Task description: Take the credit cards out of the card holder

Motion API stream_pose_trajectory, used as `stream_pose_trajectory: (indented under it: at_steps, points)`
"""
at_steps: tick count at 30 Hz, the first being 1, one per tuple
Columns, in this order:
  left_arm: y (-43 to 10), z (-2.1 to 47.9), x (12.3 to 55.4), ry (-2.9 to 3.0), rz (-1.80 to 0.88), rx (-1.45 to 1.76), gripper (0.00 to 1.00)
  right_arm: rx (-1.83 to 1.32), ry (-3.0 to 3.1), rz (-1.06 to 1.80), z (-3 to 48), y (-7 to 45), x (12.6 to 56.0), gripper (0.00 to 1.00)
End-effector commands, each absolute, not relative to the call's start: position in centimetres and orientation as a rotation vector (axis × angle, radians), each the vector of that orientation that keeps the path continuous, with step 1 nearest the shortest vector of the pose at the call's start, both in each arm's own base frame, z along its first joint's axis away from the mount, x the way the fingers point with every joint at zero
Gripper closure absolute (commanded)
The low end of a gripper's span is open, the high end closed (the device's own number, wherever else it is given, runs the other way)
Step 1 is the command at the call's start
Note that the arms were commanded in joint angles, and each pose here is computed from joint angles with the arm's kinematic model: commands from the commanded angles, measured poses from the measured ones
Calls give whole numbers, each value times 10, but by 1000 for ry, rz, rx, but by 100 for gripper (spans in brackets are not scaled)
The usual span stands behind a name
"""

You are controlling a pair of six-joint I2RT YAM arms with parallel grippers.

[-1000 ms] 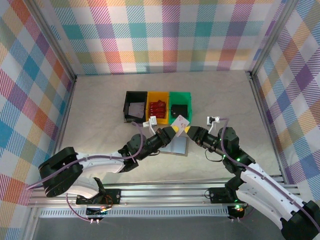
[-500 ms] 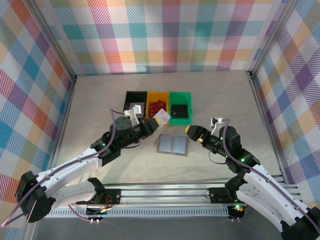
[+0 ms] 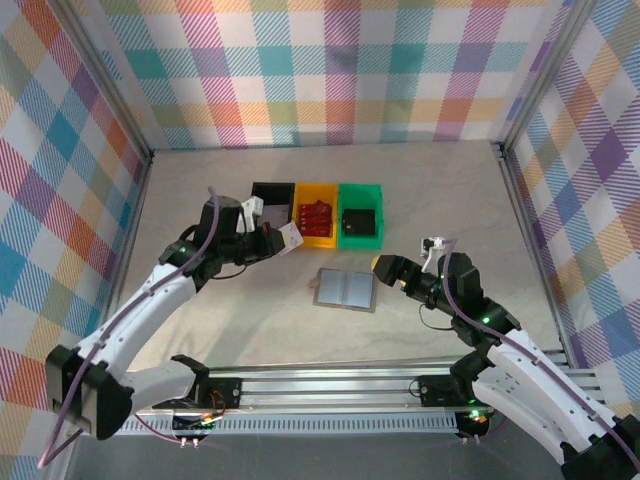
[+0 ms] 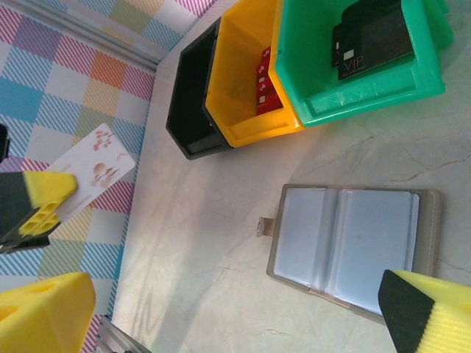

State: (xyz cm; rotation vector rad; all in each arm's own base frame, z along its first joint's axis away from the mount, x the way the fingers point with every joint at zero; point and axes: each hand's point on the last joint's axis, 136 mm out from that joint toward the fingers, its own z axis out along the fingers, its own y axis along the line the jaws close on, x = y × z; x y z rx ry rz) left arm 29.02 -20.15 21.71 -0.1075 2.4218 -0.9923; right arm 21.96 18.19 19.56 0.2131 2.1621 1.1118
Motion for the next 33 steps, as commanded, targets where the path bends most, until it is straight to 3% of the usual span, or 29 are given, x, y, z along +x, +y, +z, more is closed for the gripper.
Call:
stream_pose_trajectory:
  at_steps: [1,13,33]
  points:
    - [-203,219,296,2474,-974,14,100,146,2159,1101,198,183,217,1]
    - [-142,194,366,2554,-730,-106,100,75,2169,1087,196,185,213,1]
    - [-127,125,448,2810,-460,-12,100,47,2171,1105,194,193,218,1]
